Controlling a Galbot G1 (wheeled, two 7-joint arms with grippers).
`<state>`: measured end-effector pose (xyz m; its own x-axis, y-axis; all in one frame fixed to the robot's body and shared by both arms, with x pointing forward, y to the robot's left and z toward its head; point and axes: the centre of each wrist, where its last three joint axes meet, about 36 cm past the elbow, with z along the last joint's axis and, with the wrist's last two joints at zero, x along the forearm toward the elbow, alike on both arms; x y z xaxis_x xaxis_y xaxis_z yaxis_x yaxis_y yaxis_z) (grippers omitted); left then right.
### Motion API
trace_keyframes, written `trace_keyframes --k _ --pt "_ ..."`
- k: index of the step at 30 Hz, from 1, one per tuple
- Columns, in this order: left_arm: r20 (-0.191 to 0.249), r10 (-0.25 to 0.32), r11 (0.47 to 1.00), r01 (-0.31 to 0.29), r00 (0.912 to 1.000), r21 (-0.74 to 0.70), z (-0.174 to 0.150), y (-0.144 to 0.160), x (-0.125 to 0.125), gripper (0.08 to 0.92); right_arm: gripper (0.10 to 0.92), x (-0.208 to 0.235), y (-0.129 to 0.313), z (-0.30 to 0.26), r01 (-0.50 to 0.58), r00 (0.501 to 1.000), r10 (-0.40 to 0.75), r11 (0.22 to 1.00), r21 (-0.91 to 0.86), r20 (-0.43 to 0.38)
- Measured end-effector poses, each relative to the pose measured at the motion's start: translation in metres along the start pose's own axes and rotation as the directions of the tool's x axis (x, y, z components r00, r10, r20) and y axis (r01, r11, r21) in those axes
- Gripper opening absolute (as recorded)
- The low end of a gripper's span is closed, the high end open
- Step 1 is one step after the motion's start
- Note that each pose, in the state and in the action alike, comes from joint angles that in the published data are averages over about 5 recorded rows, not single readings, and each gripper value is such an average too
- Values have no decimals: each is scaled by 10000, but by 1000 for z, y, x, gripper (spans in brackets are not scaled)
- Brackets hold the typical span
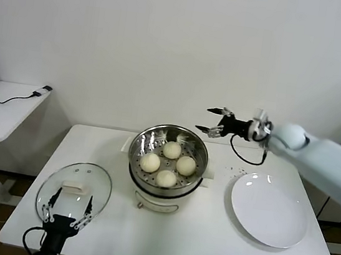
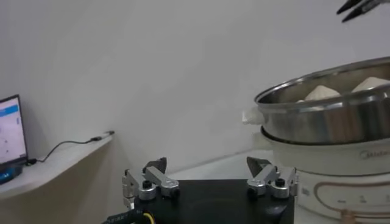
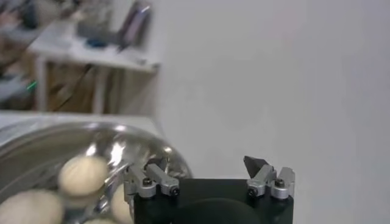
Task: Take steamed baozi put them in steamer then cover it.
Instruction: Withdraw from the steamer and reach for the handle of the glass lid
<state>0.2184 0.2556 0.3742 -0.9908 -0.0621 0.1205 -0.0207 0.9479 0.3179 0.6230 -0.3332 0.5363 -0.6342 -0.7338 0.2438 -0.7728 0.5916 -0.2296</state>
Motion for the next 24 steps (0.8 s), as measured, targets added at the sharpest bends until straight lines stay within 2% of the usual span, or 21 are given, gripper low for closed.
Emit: trace_keyframes --k 8,13,18,24 --pt "65 -90 9878 99 9999 -1555 -3 11 -1 823 823 31 32 37 -1896 9703 2127 9646 -1836 1156" --pt "198 -114 9302 178 9997 -3665 -1 21 -5 823 823 55 47 62 -2707 9433 3096 9263 -2620 1197" --pt "399 17 7904 231 9992 -6122 3 32 -9 823 823 77 62 90 -3345 9179 3834 8863 -3203 1024" --pt "439 573 5386 61 9974 -8425 12 39 -16 823 823 99 83 124 -3929 8915 4473 8420 -3698 714"
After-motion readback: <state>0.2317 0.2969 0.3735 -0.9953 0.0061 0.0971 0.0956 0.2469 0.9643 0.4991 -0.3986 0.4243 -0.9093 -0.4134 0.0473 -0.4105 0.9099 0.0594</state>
